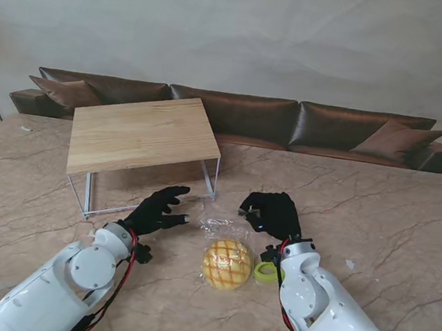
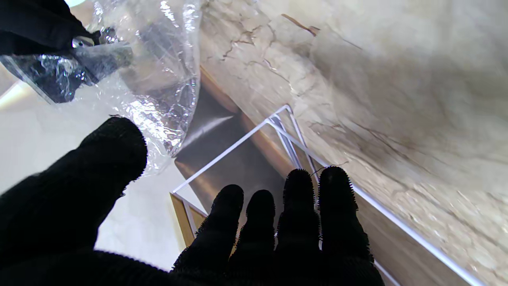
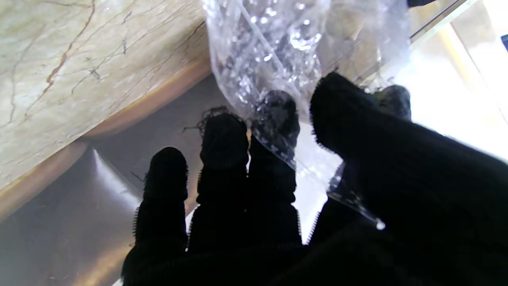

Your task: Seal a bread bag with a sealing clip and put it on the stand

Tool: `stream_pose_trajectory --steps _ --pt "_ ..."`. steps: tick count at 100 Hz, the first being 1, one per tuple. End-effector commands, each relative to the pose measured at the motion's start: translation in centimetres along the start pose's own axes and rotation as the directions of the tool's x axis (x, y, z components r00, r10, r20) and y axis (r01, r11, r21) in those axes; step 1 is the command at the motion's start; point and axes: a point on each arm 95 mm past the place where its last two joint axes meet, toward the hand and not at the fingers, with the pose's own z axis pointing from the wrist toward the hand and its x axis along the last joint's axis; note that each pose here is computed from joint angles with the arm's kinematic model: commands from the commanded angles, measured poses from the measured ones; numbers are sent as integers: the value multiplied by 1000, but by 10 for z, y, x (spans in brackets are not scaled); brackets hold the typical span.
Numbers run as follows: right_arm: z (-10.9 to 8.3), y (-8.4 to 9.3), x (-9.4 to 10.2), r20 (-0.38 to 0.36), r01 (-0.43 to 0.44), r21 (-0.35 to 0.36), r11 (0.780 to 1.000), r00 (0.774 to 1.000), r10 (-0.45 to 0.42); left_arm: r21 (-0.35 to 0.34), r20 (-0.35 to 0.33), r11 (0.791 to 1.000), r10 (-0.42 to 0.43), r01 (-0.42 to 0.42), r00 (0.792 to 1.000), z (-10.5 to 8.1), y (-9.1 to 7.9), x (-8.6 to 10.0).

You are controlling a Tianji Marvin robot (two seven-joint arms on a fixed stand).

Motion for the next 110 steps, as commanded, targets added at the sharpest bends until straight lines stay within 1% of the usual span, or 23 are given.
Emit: stream_pose_trajectory --steps 1,7,25,45,57,70,79,87,98,110 --pt "-4 -3 8 -22 -23 -6 1000 999 23 -14 -10 1000 -26 26 1000 6 10 9" --pt "-6 -2 11 -31 -29 -11 1000 999 28 -23 -12 999 -46 45 999 9 14 11" --pt "-8 1 17 -56 -42 -31 999 998 40 -28 -16 998 -57 57 998 19 22 16" --pt "-8 3 22 -77 -58 -39 998 996 55 -21 -25 993 -113 112 993 25 28 19" --pt "-7 3 23 -84 -59 -43 997 995 55 -14 -40 986 -169 168 985 26 30 21" --pt "-5 4 22 -84 -62 -44 997 995 58 -2 -50 987 -161 161 986 27 30 20" --pt "-5 4 22 -80 -63 -47 997 995 59 24 -65 982 -185 187 981 28 32 21" --pt "-5 5 22 -77 -65 -50 997 995 61 24 -83 979 -199 202 976 28 32 22" --pt "-5 6 22 -73 -59 -54 997 996 55 5 -118 968 -248 250 962 27 34 24" --pt "-5 8 22 -66 -45 -64 997 997 41 2 -151 968 -249 252 957 27 35 25"
